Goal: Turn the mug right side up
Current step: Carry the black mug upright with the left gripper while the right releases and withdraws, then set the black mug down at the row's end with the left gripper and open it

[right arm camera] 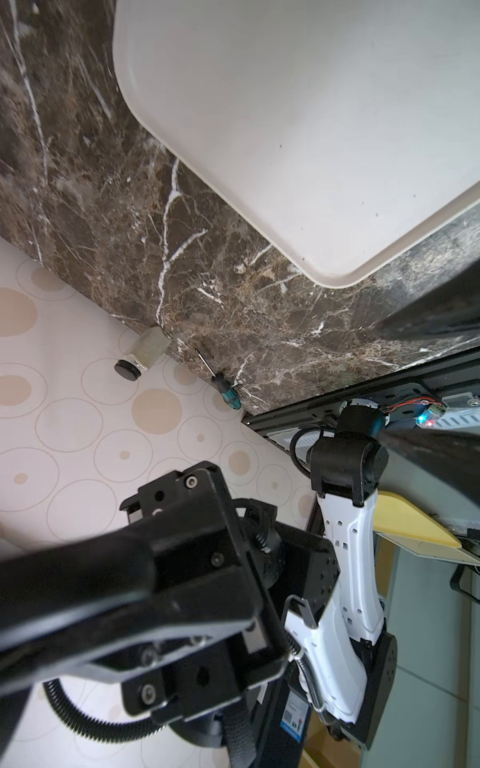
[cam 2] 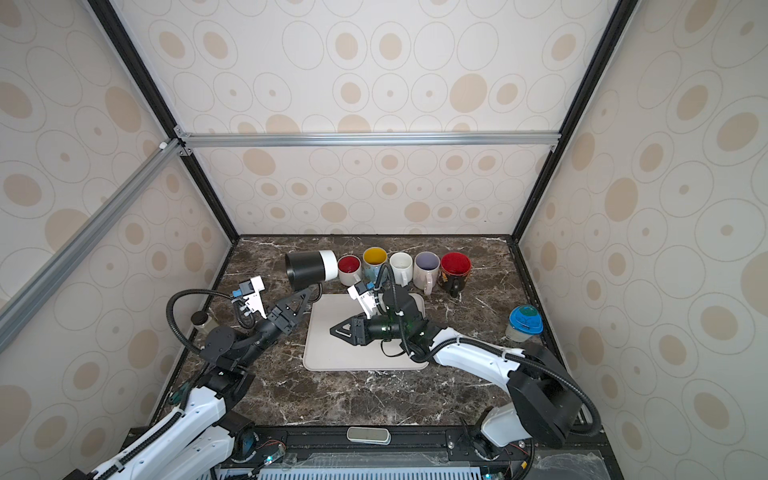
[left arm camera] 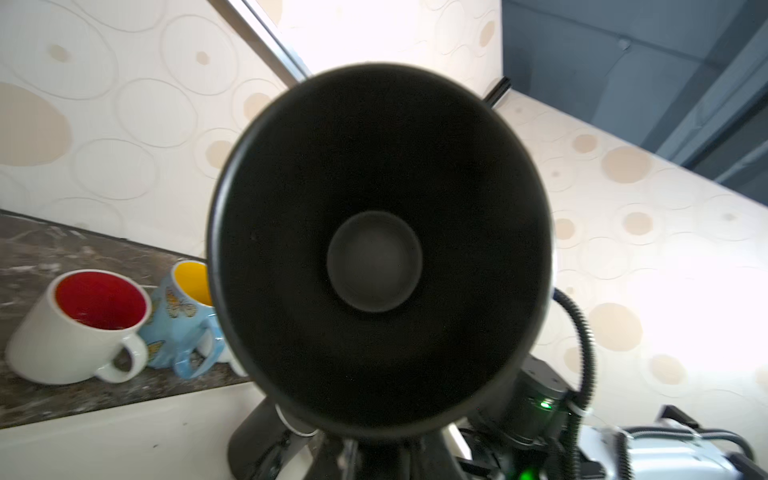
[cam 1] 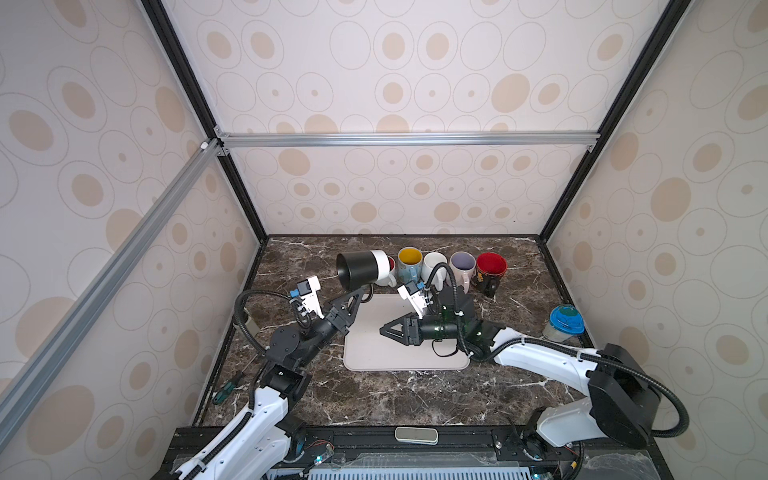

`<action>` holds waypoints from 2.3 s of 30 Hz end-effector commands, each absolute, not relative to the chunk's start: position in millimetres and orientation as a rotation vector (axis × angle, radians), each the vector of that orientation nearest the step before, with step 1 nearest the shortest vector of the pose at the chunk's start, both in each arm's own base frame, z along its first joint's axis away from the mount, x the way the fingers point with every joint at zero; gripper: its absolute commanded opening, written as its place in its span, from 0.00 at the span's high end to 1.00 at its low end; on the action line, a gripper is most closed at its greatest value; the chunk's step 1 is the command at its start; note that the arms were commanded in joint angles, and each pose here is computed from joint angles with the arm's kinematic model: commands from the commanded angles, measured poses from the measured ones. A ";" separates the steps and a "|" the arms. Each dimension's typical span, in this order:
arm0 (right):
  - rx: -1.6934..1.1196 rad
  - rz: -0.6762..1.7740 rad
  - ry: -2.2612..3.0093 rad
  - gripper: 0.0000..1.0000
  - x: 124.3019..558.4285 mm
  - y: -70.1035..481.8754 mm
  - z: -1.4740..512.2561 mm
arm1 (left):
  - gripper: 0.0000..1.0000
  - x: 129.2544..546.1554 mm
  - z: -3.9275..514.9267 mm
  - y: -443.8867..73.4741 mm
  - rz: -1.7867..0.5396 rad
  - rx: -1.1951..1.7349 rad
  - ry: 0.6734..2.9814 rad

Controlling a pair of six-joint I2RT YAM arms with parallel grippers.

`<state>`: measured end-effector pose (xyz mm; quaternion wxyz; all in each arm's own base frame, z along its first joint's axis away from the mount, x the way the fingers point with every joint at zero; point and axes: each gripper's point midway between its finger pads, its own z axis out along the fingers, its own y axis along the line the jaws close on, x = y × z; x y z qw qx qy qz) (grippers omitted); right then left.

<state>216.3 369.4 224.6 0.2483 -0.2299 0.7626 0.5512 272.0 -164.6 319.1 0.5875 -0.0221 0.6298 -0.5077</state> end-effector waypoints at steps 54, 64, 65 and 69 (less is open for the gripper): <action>-0.261 0.395 2.350 0.60 301.4 214.5 201.6 | 1.00 486.0 149.3 -147.5 -0.103 -0.031 2.196; -0.141 0.432 2.439 0.60 302.8 220.0 178.9 | 1.00 488.7 133.5 -148.8 -0.113 -0.030 2.217; -0.136 0.434 2.453 0.60 302.1 220.6 175.9 | 1.00 488.8 132.4 -147.9 -0.111 -0.031 2.218; -0.099 0.457 2.487 0.59 301.3 223.8 168.9 | 1.00 488.6 128.8 -148.5 -0.117 -0.029 2.227</action>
